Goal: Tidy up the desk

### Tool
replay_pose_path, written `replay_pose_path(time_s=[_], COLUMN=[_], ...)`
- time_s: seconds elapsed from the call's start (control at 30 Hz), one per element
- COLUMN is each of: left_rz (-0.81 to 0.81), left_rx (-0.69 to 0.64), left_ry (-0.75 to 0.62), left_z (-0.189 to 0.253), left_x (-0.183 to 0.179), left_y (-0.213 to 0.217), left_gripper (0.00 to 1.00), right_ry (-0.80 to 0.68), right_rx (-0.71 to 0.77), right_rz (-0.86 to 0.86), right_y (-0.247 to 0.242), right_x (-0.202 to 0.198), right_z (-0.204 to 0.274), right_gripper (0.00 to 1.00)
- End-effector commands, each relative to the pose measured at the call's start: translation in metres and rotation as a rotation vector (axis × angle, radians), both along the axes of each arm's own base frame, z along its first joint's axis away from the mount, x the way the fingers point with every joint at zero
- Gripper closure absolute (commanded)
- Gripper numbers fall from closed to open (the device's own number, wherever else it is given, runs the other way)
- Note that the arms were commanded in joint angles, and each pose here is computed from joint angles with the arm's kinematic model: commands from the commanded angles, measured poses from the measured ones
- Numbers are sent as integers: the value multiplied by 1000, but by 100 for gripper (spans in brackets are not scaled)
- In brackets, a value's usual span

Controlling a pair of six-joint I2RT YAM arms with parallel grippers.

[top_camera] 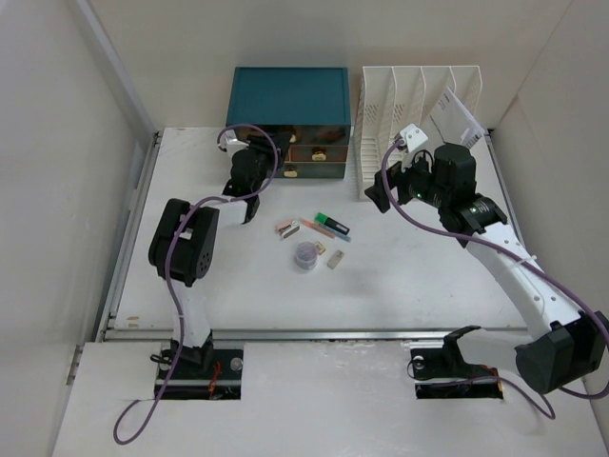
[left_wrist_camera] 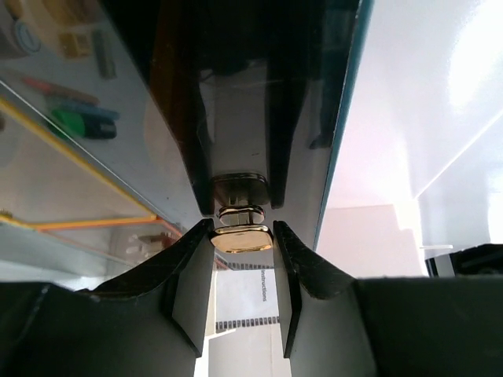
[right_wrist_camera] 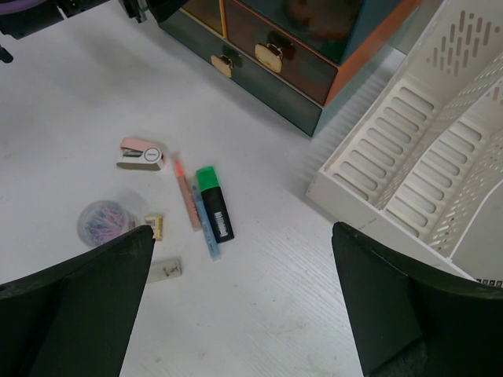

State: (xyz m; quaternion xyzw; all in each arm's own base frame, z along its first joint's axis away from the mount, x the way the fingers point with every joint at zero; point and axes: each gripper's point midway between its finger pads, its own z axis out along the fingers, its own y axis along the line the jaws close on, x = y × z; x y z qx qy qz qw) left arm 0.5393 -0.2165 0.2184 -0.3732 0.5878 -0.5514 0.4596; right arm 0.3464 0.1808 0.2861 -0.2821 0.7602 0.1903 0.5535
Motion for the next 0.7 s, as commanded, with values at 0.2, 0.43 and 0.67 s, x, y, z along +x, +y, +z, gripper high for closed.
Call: replay_pose_path(time_s=[0.2,0.43,0.67], left_rz=[14,-15,-35], left_rx=[15,31,30], left_ry=[-114,-104,-104], left_z=[54,47,46], left_x=[-38,-58,-80], left_y=[12,10,6], left_gripper=[98,99,100], right_ry=[-36,-36,-36], right_rx=[11,11,11], right_rz=[24,24,24], right_y=[6,6,6], right_x=[0,0,0], right_z=[8,8,8], right_gripper=[0,0,0])
